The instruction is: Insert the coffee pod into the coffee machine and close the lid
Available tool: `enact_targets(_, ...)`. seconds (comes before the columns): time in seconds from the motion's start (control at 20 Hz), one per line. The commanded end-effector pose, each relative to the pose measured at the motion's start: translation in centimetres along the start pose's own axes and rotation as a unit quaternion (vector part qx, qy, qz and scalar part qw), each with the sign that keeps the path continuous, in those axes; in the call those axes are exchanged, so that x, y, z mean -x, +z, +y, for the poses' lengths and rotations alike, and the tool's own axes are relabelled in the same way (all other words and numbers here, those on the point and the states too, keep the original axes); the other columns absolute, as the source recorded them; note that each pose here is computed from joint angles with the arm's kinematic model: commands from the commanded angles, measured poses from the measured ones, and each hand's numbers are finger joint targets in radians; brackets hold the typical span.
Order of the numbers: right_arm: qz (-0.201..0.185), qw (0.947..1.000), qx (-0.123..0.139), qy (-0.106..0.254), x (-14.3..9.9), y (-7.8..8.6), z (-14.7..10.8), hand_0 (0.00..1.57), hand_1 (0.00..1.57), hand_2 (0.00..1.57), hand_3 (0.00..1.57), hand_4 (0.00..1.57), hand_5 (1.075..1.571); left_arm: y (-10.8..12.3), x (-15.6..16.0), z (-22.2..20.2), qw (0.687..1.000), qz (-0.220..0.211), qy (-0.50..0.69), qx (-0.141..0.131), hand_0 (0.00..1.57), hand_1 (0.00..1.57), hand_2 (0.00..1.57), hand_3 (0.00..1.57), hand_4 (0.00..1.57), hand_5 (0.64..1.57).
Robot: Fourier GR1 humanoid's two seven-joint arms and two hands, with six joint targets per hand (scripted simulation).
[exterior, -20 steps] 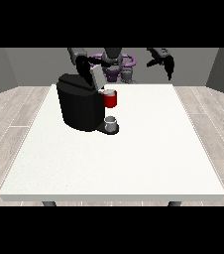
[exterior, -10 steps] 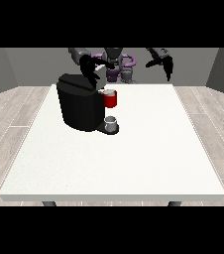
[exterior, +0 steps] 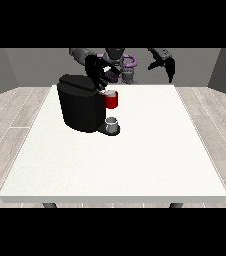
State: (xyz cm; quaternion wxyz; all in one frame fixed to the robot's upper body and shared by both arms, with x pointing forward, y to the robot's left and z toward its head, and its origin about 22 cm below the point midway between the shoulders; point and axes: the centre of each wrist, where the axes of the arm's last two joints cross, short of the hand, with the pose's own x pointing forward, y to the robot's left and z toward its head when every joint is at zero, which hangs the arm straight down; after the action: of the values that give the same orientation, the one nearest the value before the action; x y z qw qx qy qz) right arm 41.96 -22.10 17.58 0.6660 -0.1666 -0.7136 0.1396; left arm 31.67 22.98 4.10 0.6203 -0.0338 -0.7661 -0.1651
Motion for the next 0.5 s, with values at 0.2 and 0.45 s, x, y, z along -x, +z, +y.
enact_targets(0.2,-0.13,0.9907,-0.038,-0.009,-7.5,0.5,3.1,0.0,0.0,0.0,0.0,0.15,1.571,-2.0,-1.6,-0.8,0.999,-0.037,-0.004,0.028,0.0,0.0,0.0,0.0,0.42,1.571)
enact_targets(0.45,-0.126,0.9919,-0.012,0.012,-8.7,0.6,0.4,0.0,0.0,0.0,0.0,0.0,1.571,-3.0,-2.6,-0.1,0.997,-0.052,-0.004,0.048,0.0,0.0,0.0,0.0,0.37,1.571)
